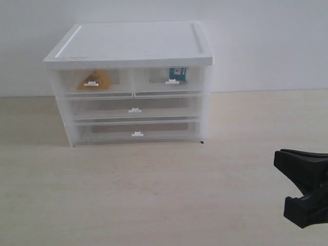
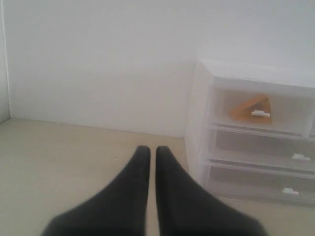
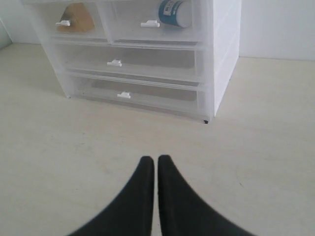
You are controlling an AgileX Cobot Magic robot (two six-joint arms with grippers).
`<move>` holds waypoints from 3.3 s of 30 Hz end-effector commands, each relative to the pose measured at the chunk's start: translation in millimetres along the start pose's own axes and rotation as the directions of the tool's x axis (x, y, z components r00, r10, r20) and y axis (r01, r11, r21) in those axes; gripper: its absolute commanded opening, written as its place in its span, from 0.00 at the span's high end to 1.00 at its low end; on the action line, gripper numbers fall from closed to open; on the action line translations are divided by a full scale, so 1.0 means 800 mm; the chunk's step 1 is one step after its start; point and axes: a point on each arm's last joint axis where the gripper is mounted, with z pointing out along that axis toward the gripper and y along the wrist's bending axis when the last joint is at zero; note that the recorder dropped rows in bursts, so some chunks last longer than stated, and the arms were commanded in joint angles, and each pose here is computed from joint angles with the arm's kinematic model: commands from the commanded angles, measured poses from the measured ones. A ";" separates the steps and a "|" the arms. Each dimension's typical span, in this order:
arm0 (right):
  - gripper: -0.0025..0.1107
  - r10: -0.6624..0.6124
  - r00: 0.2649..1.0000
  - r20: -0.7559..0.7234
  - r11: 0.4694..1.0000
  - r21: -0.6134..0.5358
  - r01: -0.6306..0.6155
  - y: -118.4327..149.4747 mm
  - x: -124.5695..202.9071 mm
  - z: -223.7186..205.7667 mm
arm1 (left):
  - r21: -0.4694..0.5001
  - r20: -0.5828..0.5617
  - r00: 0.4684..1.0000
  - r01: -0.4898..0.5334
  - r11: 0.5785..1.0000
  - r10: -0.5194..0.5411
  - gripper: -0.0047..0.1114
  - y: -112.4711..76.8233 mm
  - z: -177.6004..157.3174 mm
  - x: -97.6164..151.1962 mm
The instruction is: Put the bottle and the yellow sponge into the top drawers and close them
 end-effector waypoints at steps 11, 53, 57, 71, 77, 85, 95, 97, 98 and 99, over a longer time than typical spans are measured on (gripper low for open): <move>0.98 -0.001 1.000 0.012 1.000 0.000 0.001 0.000 -0.002 -0.001 | -0.041 -0.273 0.959 -0.091 0.995 0.076 0.93 0.007 -0.005 0.032; 0.98 0.030 0.999 0.029 0.999 0.031 -0.031 -0.006 -0.005 -0.012 | 0.059 -0.271 0.952 -0.128 0.990 0.139 0.93 0.001 -0.005 0.032; 0.98 0.149 0.986 0.068 0.981 0.118 -0.157 -0.019 -0.008 -0.039 | 0.059 -0.271 0.952 -0.128 0.990 0.139 0.93 0.001 -0.005 0.032; 0.98 0.136 0.943 0.304 0.936 0.274 -0.223 -0.035 0.035 -0.098 | 0.059 -0.271 0.952 -0.128 0.990 0.139 0.93 0.001 -0.005 0.032; 0.98 0.082 0.886 0.456 0.948 0.237 -0.210 -0.033 0.041 -0.107 | 0.059 -0.271 0.952 -0.128 0.990 0.139 0.93 0.001 -0.005 0.032; 0.98 -0.033 0.947 0.321 0.947 0.314 -0.073 -0.035 0.053 -0.103 | 0.059 -0.271 0.952 -0.128 0.990 0.139 0.93 0.001 -0.005 0.032; 0.98 -0.039 0.998 0.043 0.933 0.361 0.021 -0.039 0.082 -0.099 | 0.059 -0.271 0.952 -0.128 0.990 0.139 0.93 0.001 -0.005 0.032; 0.98 -0.042 0.999 0.034 0.931 0.363 0.027 -0.039 0.083 -0.099 | 0.059 -0.271 0.952 -0.128 0.990 0.139 0.93 0.001 -0.005 0.032; 0.98 -0.040 0.999 0.034 0.931 0.363 0.025 -0.039 0.083 -0.099 | 0.059 -0.271 0.952 -0.128 0.990 0.139 0.93 0.001 -0.005 0.032; 0.98 -0.038 0.999 0.035 0.931 0.363 0.023 -0.039 0.083 -0.099 | 0.059 -0.271 0.952 -0.128 0.990 0.139 0.93 0.001 -0.005 0.032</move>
